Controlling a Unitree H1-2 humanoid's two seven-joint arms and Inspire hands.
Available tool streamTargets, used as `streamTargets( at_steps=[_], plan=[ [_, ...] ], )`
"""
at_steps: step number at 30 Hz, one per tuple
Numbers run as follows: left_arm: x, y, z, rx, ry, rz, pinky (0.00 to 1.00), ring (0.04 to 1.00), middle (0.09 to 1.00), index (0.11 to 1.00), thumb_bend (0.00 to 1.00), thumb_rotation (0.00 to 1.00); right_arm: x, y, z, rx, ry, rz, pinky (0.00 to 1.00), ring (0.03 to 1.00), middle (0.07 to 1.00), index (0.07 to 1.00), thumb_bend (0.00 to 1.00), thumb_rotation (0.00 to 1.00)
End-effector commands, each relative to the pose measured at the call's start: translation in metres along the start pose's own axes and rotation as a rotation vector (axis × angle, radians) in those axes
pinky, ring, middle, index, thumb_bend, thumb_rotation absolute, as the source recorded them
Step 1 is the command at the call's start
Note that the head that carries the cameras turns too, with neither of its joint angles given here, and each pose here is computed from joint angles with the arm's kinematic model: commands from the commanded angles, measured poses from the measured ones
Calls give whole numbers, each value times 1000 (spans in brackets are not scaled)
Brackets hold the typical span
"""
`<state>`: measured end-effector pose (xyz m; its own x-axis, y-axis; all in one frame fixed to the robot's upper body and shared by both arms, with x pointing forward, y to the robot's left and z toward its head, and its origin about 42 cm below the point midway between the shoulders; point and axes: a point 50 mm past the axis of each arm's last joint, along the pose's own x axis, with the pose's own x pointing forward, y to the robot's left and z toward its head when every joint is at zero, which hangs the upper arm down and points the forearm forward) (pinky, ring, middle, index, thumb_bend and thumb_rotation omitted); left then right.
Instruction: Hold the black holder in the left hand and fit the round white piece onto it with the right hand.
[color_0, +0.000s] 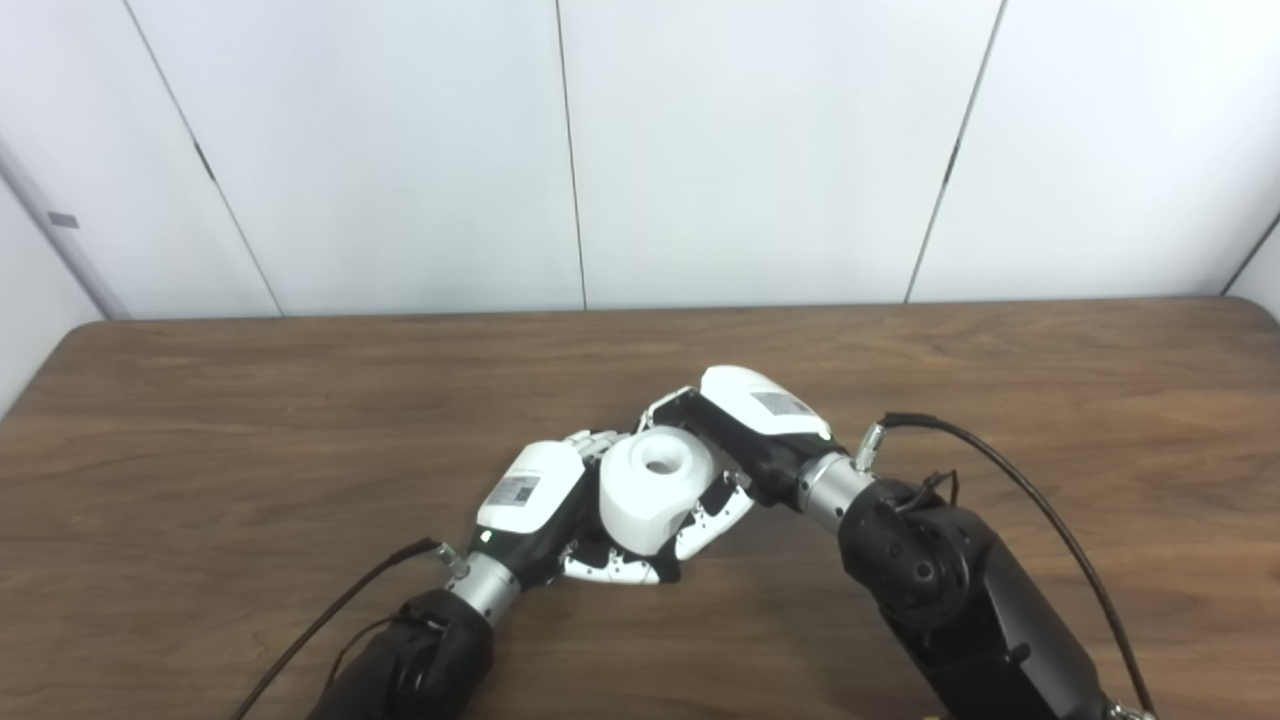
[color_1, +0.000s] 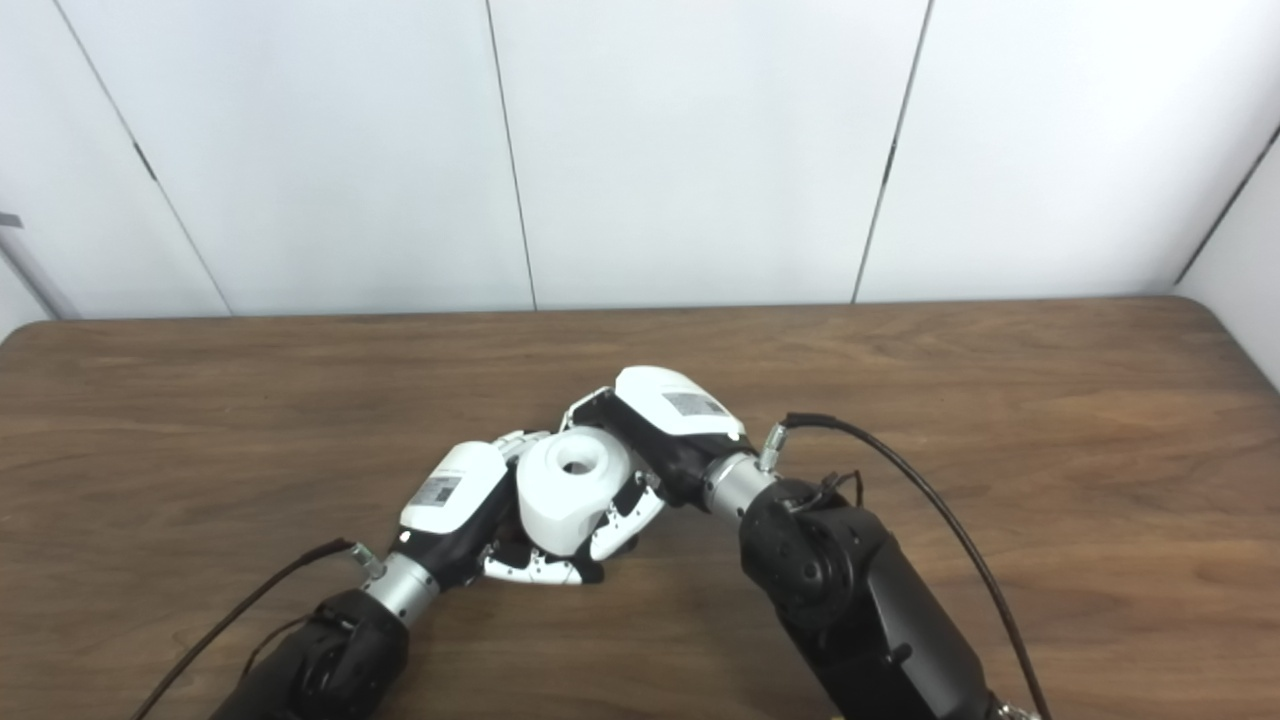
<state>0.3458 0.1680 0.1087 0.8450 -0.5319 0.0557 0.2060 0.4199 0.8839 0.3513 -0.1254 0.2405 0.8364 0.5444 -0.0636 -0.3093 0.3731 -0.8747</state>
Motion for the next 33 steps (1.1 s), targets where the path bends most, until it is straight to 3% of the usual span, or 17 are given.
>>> streamTargets(
  at_steps=[1, 9, 16, 27, 33],
  plan=[
    [-27, -50, -5, -2, 101, -223, 897, 878, 860, 483, 524, 58, 6, -3, 5, -32, -28, -9, 699, 734, 732, 480, 524, 134],
    [-26, -50, -3, 4, 102, -228, 900, 880, 863, 483, 524, 58, 10, 1, 3, -39, -30, -8, 675, 710, 727, 481, 525, 134],
    [-24, -50, -2, 3, 94, -222, 894, 877, 860, 483, 525, 58, 15, 3, 2, -43, -39, -1, 715, 729, 729, 480, 524, 133],
    [-24, -47, 0, 4, 100, -225, 892, 875, 856, 483, 524, 58, 14, 13, -4, -123, -70, 87, 679, 731, 724, 481, 523, 135],
    [-23, -43, 0, -8, 105, -229, 908, 886, 859, 483, 524, 57, 9, 12, -6, -136, -119, 146, 712, 750, 731, 481, 522, 135]
  ],
)
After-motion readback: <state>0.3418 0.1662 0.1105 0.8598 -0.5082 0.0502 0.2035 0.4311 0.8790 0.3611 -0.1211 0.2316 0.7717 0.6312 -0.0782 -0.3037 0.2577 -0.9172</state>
